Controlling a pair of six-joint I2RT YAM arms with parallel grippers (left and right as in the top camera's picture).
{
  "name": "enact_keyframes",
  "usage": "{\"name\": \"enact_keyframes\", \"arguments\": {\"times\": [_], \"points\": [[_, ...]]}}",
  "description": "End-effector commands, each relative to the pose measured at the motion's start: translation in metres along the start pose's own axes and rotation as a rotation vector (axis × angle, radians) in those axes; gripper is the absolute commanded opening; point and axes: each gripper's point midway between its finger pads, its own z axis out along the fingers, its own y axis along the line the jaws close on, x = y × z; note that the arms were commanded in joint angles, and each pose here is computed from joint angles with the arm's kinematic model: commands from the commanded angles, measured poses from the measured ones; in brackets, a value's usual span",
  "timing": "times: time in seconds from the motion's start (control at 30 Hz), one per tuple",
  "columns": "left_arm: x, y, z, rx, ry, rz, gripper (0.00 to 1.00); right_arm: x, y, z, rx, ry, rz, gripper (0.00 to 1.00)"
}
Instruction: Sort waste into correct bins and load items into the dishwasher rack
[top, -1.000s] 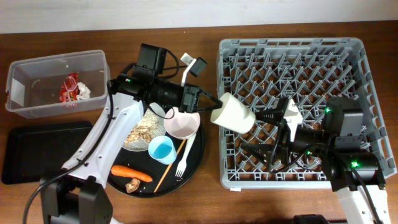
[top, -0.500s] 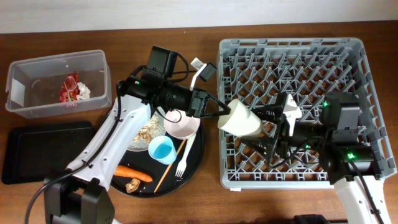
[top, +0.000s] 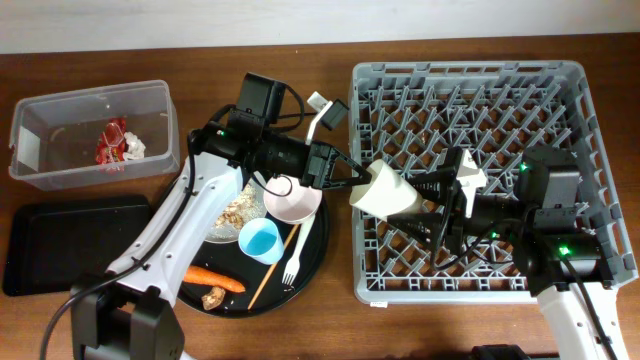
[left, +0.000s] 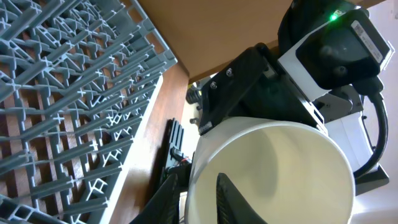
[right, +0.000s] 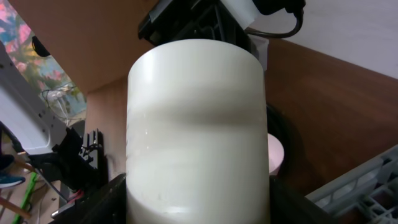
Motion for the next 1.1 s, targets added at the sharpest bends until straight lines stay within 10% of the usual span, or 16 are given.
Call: {"name": "enact_keyframes", "arguments": {"times": [0.0,0.43,1.07], "points": [[-0.004,0.017,-0.001,-0.116,-0.015,0.013,0.24,-0.001,0.000,0.000,0.011,0.011,0.013,0.63],[0.033,0.134,-0.134,-0.996,-0.069,-0.263,0.31,0.046,-0.078,-0.095,0.905,0.381,0.525,0.61],[0.041,0.136,-0.153,-1.048,-0.076,-0.306,0.31,0.167,-0.140,-0.260,1.247,0.512,1.390,0.62]]}}
